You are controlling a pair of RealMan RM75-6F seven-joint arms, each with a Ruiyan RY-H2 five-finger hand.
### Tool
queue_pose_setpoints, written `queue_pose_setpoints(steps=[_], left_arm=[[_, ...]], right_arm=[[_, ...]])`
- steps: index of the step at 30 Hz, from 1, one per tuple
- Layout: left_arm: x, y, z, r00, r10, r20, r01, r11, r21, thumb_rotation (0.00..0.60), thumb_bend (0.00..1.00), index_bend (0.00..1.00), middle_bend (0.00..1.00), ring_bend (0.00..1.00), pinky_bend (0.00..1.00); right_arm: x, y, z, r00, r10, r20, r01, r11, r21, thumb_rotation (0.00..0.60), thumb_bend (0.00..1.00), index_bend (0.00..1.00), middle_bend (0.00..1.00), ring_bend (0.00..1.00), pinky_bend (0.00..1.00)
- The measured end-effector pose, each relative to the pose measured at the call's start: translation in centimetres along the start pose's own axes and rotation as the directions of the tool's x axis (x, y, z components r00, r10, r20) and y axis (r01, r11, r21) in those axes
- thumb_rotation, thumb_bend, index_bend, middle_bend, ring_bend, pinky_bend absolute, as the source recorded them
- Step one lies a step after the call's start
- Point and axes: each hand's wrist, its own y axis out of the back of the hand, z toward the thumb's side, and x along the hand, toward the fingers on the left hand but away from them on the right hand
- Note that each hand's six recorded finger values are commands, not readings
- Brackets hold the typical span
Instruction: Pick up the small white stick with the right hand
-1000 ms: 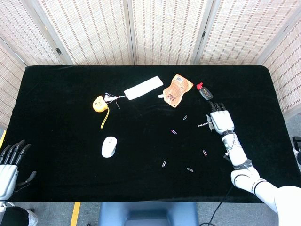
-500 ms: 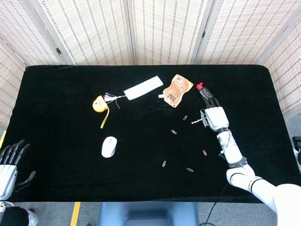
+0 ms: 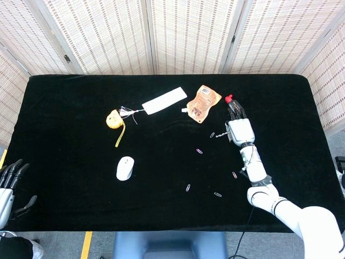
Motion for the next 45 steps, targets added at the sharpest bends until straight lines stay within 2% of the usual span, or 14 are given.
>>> queue_pose_setpoints(steps=[9,17,23,33,45], left_arm=[[-0.1,0.2,-0.2,1.0,0.002,0.002,-0.002,1.0,-0.008,0.6,0.37,0.0,0.0,0.0,0.0],[-0.1,0.3,-0.3,1.0,0.004,0.0,-0.004,1.0,-0.01,0.6,0.37,0.0,0.0,0.0,0.0],[0.1,0.0,-0.2,1.0,-0.003,-0.001,0.003,1.0,-0.001,0.6,0.37,0.0,0.0,0.0,0.0],[0.2,-0.2,-0.1,1.0,-0.004,-0.002,0.004,1.0,0.005,0.6,0.37,0.0,0.0,0.0,0.0],[0.0,0.3,-0.4,1.0,0.007,-0.002,-0.007,1.0,-0.01,0.6,0.37,0.0,0.0,0.0,0.0]], right_arm=[[-1.1,-0.6,1.9,1.0,0.011,-0.005,-0.011,1.0,-0.006,0.6,0.49,0.69,0.07,0.04,0.0],[-1.3,-0.4,2.1,1.0,0.0,-0.009,-0.001,1.0,-0.024,0.6,0.49,0.69,0.07,0.04,0.0],[-0.7,0.3,2.1,0.999,-0.032,-0.032,0.031,0.999,-0.028,0.6,0.49,0.69,0.08,0.04,0.0],[0.3,1.4,4.4,0.992,-0.066,-0.106,0.059,0.996,-0.074,0.6,0.49,0.7,0.09,0.04,0.0],[1.1,1.6,7.1,0.985,-0.069,-0.161,0.06,0.996,-0.06,0.6,0.49,0.71,0.09,0.04,0.0]])
